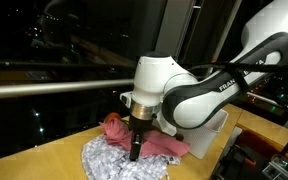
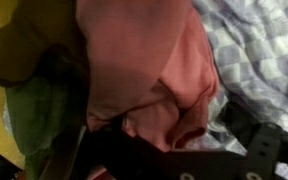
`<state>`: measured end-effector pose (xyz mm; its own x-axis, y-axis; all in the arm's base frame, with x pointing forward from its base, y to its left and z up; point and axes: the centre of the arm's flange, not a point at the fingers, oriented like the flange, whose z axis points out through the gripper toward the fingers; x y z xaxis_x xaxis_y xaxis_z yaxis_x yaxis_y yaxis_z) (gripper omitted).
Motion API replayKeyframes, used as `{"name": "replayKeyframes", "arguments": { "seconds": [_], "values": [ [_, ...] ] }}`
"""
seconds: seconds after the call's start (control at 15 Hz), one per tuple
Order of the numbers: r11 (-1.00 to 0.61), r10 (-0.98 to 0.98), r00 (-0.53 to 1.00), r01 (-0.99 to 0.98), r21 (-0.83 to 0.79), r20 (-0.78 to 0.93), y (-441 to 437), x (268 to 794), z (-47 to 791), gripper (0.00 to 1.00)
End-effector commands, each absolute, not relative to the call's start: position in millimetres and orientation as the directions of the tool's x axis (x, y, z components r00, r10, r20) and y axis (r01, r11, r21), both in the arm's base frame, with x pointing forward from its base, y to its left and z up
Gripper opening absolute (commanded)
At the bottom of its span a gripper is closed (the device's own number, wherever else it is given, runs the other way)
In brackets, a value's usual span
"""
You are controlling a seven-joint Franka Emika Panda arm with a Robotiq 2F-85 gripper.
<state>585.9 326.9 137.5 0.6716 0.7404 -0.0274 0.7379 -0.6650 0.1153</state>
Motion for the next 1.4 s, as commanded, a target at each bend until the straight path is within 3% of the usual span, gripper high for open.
{"name": "replayKeyframes", "arguments": {
  "seconds": [0.0,0.27,0.4,0.6,1.07,1.33],
  "values": [
    [-0.681,0.728,0.685,0.728,0.08,-0.036,320,572,138,1.0],
    [-0.695,0.715,0.698,0.716,0.07,-0.043,310,575,132,1.0],
    [-0.701,0.709,0.704,0.71,0.067,-0.048,304,577,129,0.74],
    [-0.707,0.702,0.71,0.704,0.065,-0.05,299,580,128,0.49],
    [-0.718,0.692,0.72,0.694,0.059,-0.052,292,584,131,0.0],
    [-0.727,0.684,0.728,0.685,0.052,-0.03,292,580,158,0.02]
  ]
}}
